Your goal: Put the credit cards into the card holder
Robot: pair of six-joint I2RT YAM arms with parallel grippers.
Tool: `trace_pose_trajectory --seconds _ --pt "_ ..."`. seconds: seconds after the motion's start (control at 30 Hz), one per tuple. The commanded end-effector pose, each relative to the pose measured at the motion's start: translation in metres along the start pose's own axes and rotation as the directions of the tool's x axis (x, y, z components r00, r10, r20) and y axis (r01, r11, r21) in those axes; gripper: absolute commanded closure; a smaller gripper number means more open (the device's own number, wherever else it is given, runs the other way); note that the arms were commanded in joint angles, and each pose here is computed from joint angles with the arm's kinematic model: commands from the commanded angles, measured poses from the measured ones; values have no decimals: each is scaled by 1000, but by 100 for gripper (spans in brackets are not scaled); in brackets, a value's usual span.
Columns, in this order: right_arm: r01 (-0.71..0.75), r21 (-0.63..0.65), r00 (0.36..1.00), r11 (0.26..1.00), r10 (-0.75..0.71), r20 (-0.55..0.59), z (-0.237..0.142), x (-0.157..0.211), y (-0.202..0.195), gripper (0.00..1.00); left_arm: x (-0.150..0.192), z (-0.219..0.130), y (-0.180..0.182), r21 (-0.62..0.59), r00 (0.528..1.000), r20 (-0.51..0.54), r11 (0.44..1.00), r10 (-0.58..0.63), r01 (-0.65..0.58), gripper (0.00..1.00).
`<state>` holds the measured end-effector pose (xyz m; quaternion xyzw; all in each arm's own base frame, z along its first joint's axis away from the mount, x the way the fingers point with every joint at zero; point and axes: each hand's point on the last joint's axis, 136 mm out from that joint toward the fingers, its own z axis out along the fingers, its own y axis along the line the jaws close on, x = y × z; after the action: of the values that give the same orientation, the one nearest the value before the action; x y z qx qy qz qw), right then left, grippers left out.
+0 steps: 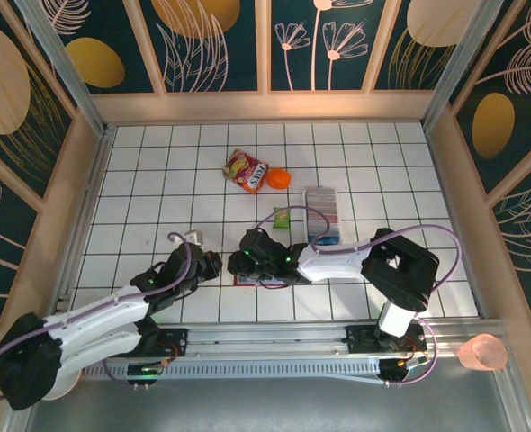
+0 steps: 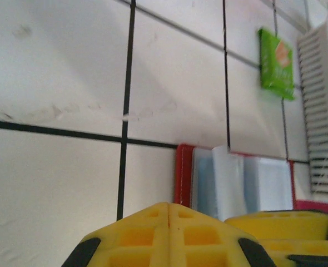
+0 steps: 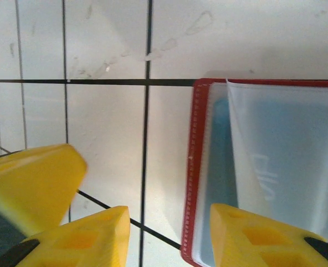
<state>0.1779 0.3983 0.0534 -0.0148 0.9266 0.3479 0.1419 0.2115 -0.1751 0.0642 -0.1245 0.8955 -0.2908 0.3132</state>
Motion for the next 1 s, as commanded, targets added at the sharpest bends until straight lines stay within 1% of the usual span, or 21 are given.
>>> trace_pose_trajectory --seconds 0.0,0.2,0.33,0.4,0.47,0.57,0.6,0.67,0.7,0.77,0.8,0.83,0.87,0.9,0.93,0.97 --pt "29 -126 999 992 -26 22 4 -9 40 58 -2 -10 31 -117 998 54 993 -28 34 100" --pt "160 -240 986 957 -143 89 -4 -34 95 58 -22 -32 33 -118 984 159 988 -77 96 100" --pt "277 -253 957 927 -244 155 -26 -63 123 59 -36 -47 29 -91 969 225 988 -99 122 99" --pt "334 -244 936 911 -290 197 -43 -78 128 59 -39 -51 24 -69 967 231 990 -104 123 97" --pt "411 -220 901 885 -356 249 -66 -94 129 61 -38 -51 17 -44 971 216 992 -103 115 93" --pt "530 -99 814 842 -472 338 -108 -128 109 64 -30 -41 0 12 986 147 997 -78 77 87" --pt "582 -60 769 811 -524 366 -125 -139 101 64 -27 -37 -9 44 991 116 998 -59 54 84" --pt "723 20 629 691 -669 395 -156 -148 89 66 -19 -28 -25 97 998 58 995 -29 24 78" --pt "788 87 532 609 -745 403 -171 -151 83 65 -15 -24 -32 124 999 32 992 -16 12 75" --pt "883 235 310 406 -881 358 -190 -146 62 61 -8 -16 -41 153 1000 -14 988 10 -8 70" --pt "897 331 191 292 -933 303 -198 -145 46 57 -6 -12 -44 153 999 -33 988 22 -16 68" --pt "894 415 80 168 -972 222 -203 -145 26 55 -3 -9 -45 152 998 -52 988 29 -21 67" --pt "896 441 -3 53 -992 125 -205 -144 6 53 0 -6 -47 155 997 -69 988 36 -25 65" --pt "901 432 -37 -24 -999 21 -206 -145 -18 47 3 -3 -50 168 995 -86 985 44 -29 62" --pt "923 383 -23 -44 -998 -60 -208 -146 -45 42 6 -1 -53 187 994 -102 982 49 -30 60" --pt "950 309 -19 -52 -994 -109 -209 -142 -67 41 9 1 -53 193 992 -114 981 49 -27 58"
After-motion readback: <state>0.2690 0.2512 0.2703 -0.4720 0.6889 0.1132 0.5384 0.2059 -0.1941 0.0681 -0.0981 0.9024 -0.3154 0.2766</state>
